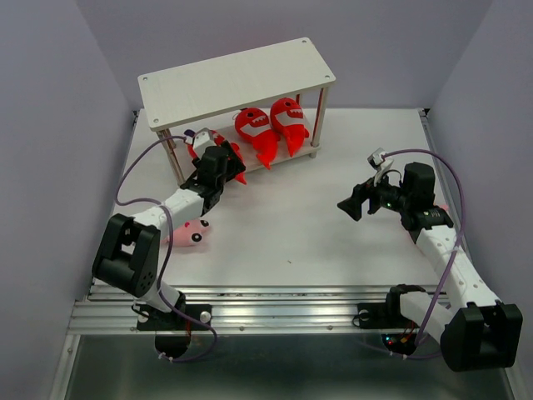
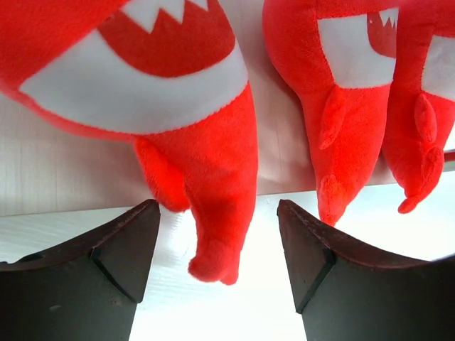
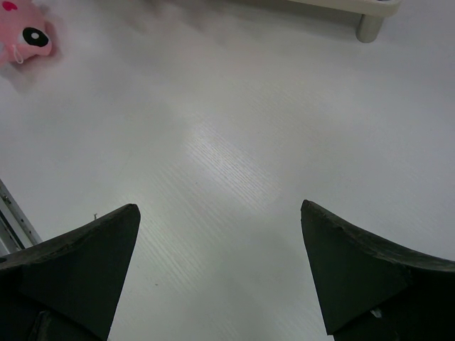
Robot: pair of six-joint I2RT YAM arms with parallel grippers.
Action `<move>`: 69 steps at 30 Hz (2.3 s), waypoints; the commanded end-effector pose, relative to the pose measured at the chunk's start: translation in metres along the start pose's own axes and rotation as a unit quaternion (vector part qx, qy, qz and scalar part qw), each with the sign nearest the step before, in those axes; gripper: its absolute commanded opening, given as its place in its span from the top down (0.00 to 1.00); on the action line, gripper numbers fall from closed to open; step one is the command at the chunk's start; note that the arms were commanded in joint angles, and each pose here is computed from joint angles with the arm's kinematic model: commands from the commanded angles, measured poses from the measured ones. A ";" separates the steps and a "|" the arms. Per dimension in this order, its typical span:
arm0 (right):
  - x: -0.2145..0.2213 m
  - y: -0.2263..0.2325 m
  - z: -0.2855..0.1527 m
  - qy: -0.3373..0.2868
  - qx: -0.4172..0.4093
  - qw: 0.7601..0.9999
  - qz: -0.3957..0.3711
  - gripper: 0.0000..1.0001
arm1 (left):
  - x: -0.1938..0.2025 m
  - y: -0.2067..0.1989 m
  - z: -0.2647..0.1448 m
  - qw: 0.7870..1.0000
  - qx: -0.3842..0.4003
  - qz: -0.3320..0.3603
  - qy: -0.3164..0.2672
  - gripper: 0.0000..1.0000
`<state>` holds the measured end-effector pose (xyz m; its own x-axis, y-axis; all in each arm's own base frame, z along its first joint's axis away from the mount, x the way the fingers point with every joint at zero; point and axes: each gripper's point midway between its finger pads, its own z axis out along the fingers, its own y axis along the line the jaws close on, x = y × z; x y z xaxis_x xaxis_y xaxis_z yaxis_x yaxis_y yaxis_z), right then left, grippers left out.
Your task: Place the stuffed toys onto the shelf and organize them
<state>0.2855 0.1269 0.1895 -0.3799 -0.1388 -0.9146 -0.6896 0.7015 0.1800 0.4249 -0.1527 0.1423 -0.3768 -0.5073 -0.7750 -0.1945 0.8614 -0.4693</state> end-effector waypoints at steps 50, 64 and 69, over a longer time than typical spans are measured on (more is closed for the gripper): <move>-0.021 -0.007 -0.004 -0.019 0.010 0.999 -0.024 0.00 | 0.003 -0.016 0.011 0.977 0.040 0.204 0.045 1.00; -0.020 -0.007 -0.004 -0.018 0.010 1.000 -0.024 0.00 | 0.008 0.002 0.026 0.940 0.030 0.332 0.069 1.00; -0.019 -0.008 -0.004 -0.017 0.011 1.000 -0.023 0.00 | 0.000 0.005 0.028 0.933 0.025 0.354 0.059 1.00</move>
<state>0.2870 0.1234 0.1870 -0.3863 -0.1403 -0.9116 -0.6825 0.7083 0.1802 0.4341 -0.1576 0.1099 -0.5423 0.1293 -0.8302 0.1706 0.9845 0.0419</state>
